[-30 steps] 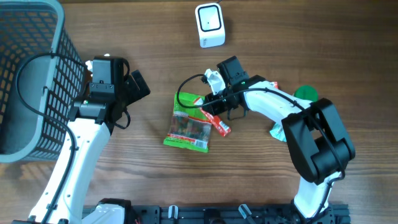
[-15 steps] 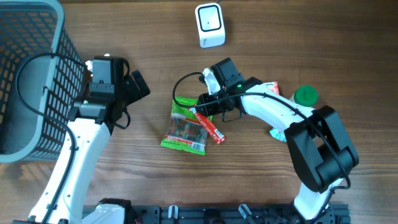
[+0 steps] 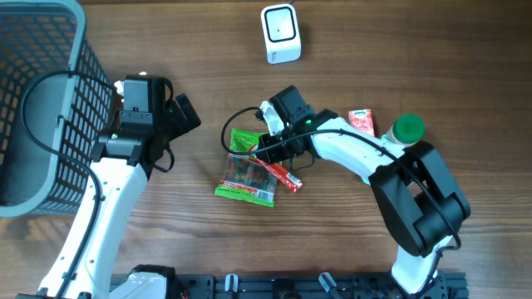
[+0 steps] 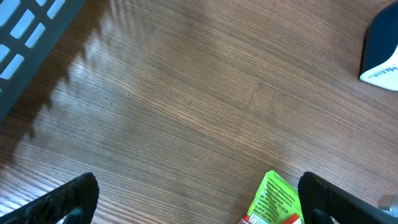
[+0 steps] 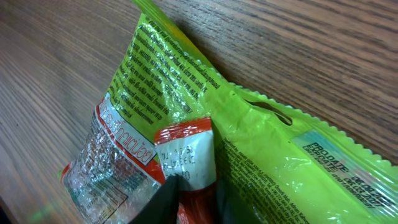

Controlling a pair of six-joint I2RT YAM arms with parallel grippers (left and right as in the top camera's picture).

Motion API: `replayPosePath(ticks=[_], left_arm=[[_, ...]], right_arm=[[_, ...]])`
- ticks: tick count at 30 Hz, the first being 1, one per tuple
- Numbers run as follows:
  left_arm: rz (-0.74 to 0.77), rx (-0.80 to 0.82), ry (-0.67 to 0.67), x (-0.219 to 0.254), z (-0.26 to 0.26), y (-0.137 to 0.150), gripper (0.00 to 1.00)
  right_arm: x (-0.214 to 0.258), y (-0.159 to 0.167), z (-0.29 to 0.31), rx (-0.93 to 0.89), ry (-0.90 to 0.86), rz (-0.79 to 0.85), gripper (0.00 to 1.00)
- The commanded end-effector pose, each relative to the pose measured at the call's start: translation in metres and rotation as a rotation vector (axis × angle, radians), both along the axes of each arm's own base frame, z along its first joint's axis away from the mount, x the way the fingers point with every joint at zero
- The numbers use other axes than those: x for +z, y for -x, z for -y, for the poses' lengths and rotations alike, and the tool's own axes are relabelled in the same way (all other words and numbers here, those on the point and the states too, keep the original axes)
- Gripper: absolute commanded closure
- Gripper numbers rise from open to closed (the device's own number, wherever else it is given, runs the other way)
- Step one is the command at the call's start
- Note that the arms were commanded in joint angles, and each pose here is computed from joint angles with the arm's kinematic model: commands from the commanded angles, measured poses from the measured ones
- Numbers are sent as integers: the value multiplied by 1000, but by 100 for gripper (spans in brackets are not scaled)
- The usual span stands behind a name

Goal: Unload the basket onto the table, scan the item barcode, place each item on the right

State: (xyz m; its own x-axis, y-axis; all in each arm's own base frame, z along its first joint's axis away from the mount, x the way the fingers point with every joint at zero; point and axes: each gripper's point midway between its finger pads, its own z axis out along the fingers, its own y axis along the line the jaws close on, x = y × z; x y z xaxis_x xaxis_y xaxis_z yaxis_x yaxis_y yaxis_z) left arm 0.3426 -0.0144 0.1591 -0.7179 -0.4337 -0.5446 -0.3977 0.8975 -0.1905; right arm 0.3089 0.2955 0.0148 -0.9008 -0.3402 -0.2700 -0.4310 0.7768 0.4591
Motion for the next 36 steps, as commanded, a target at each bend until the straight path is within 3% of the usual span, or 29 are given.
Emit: replayPosePath(ticks=[1, 2, 4, 7, 8, 11, 15, 20, 24, 26, 32, 36], left_arm=[[8, 11, -8, 3, -4, -2, 0], [8, 11, -8, 3, -4, -2, 0], [8, 11, -8, 3, -4, -2, 0], [8, 11, -8, 3, -4, -2, 0], [8, 11, -8, 3, -4, -2, 0], [8, 11, -8, 3, -4, -2, 0], [8, 11, -8, 3, -4, -2, 0], [8, 11, -8, 3, -4, -2, 0], [8, 11, -8, 3, -4, -2, 0], [8, 11, -8, 3, -4, -2, 0], [8, 11, -8, 3, -4, -2, 0], [8, 11, -8, 3, -4, -2, 0]], right_arm=[[-11, 8, 1, -4, 7, -42, 81], [-12, 9, 2, -3, 9, -43, 73], [-13, 10, 3, -3, 13, -45, 70], [-13, 9, 3, -5, 16, -42, 83], [-13, 9, 3, -1, 16, -40, 96], [3, 1, 4, 55, 14, 47, 96], [54, -27, 12, -15, 57, 251, 96], [89, -42, 29, -161, 268, 502, 96], [98, -38, 31, -322, 456, 681, 96], [103, -31, 29, -342, 609, 845, 96], [67, -15, -5, -86, 937, 1119, 96], [52, -18, -13, -36, 980, 1154, 96]])
